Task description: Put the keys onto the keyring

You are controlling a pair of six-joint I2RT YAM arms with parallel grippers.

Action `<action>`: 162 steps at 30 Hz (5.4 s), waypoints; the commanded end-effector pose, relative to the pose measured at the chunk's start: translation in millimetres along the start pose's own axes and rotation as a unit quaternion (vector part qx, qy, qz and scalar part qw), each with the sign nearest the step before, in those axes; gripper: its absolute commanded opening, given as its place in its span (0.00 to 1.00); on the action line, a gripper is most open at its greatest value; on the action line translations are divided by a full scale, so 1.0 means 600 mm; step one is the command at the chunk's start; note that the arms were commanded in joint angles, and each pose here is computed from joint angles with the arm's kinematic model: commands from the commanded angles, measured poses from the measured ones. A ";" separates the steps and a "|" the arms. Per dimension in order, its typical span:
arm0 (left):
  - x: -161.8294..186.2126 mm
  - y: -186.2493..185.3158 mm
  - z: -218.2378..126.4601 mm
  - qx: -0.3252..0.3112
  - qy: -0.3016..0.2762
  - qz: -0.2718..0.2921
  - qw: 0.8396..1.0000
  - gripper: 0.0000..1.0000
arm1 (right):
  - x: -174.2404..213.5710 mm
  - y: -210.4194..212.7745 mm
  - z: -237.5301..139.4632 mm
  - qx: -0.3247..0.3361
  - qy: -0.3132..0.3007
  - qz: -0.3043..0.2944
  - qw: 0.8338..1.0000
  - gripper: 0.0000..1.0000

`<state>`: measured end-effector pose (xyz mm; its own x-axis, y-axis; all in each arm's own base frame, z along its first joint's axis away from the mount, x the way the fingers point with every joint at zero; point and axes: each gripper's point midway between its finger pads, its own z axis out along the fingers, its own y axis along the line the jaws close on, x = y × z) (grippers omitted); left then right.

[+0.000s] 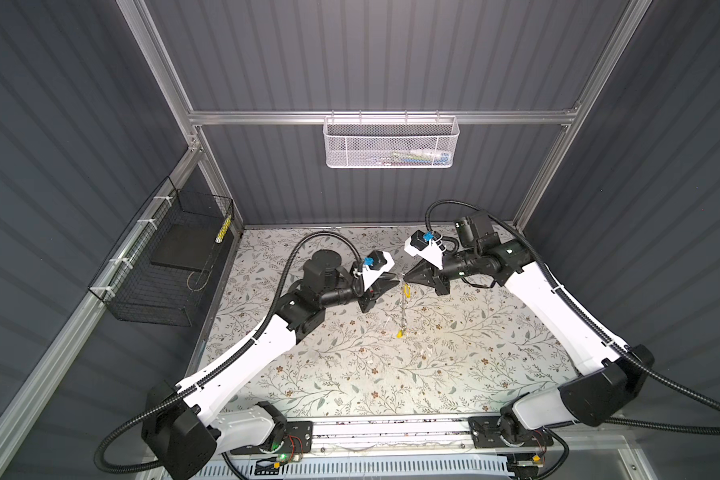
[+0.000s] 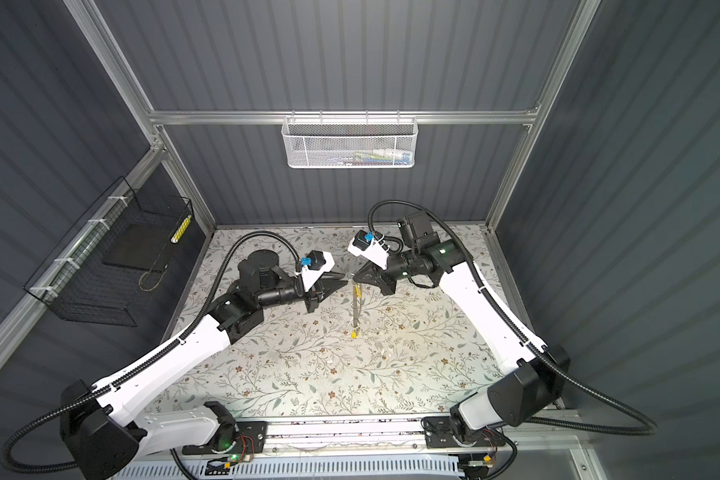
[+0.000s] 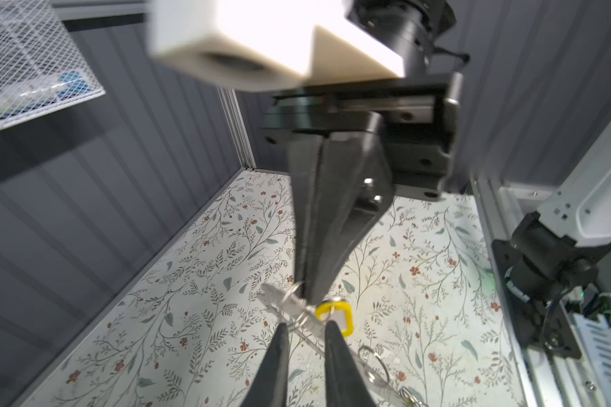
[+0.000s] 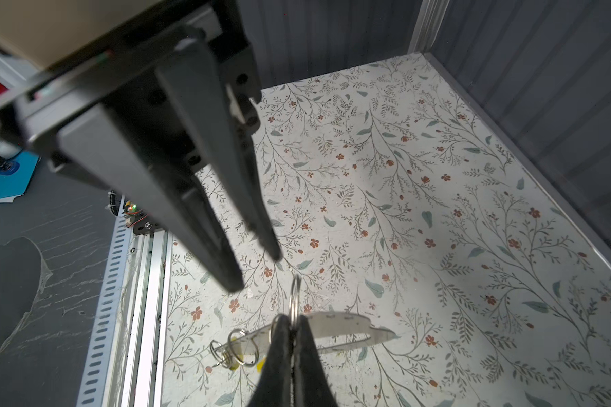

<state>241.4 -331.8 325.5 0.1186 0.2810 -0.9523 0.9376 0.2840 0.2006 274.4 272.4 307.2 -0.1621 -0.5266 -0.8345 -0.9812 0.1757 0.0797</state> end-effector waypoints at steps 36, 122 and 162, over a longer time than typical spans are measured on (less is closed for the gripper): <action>0.027 0.007 0.016 -0.002 0.122 0.063 0.991 0.22 | 0.014 0.031 0.003 -0.025 0.029 -0.013 0.999 0.00; 0.011 0.008 -0.004 0.145 0.115 0.004 0.983 0.23 | -0.010 0.050 -0.001 -0.032 -0.013 -0.051 0.998 0.00; 0.016 0.008 -0.007 0.130 0.101 0.026 0.986 0.13 | -0.028 0.049 -0.003 -0.030 -0.041 -0.050 0.997 0.00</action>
<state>248.3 -325.8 320.1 0.1211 0.4669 -0.8760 0.9874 0.0342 0.1547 254.4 279.8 306.1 -0.0993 -0.5128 -0.8528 -0.9927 0.1101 0.0494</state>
